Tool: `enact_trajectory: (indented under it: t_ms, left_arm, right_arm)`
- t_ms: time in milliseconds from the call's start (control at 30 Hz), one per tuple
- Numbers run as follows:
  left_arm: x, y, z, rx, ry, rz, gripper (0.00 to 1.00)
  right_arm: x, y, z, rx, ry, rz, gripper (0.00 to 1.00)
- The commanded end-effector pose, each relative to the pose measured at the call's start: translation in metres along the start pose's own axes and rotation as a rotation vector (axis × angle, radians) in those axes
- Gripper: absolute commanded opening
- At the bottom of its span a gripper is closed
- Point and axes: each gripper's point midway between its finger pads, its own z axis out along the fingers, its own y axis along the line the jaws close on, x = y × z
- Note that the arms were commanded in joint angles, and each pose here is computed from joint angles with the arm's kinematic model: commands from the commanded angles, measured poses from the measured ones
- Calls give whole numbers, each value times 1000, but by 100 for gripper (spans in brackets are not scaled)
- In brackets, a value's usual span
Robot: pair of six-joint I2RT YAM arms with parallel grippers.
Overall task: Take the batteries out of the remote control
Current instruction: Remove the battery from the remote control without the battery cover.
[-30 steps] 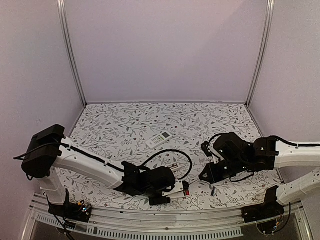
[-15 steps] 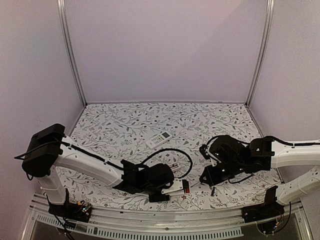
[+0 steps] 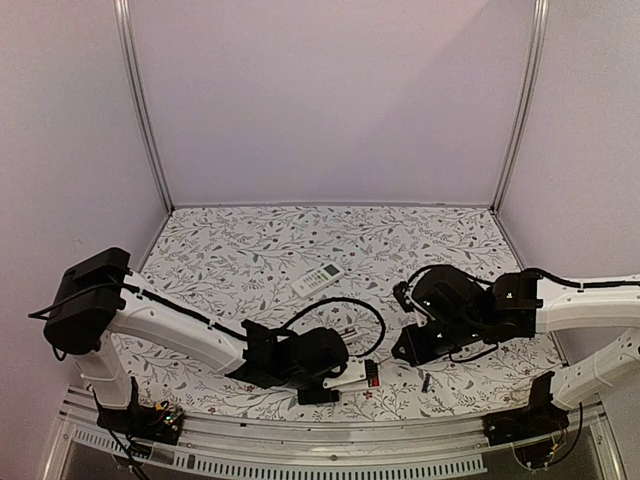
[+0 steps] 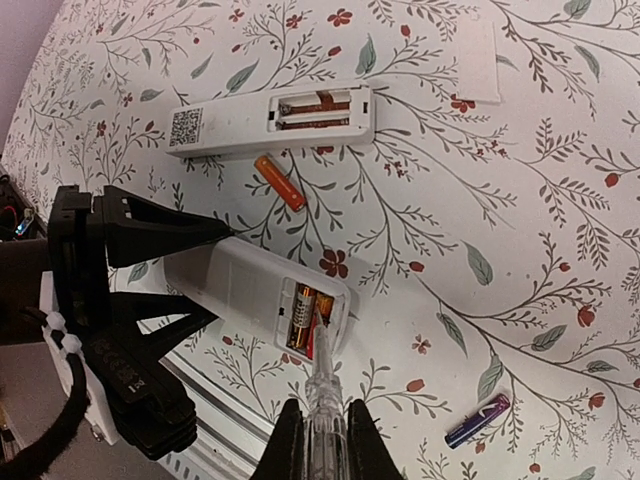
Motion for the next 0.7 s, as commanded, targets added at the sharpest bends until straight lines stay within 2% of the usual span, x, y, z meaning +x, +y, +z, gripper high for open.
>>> enact_trajectory:
  t_ms: [0, 667]
  left_arm:
    - [26, -11, 9, 23, 80, 40, 33]
    - [26, -13, 10, 31, 84, 44, 33]
  right_arm:
    - [-6, 3, 1, 16, -15, -3, 0]
    - [5, -12, 12, 270, 89, -91, 0]
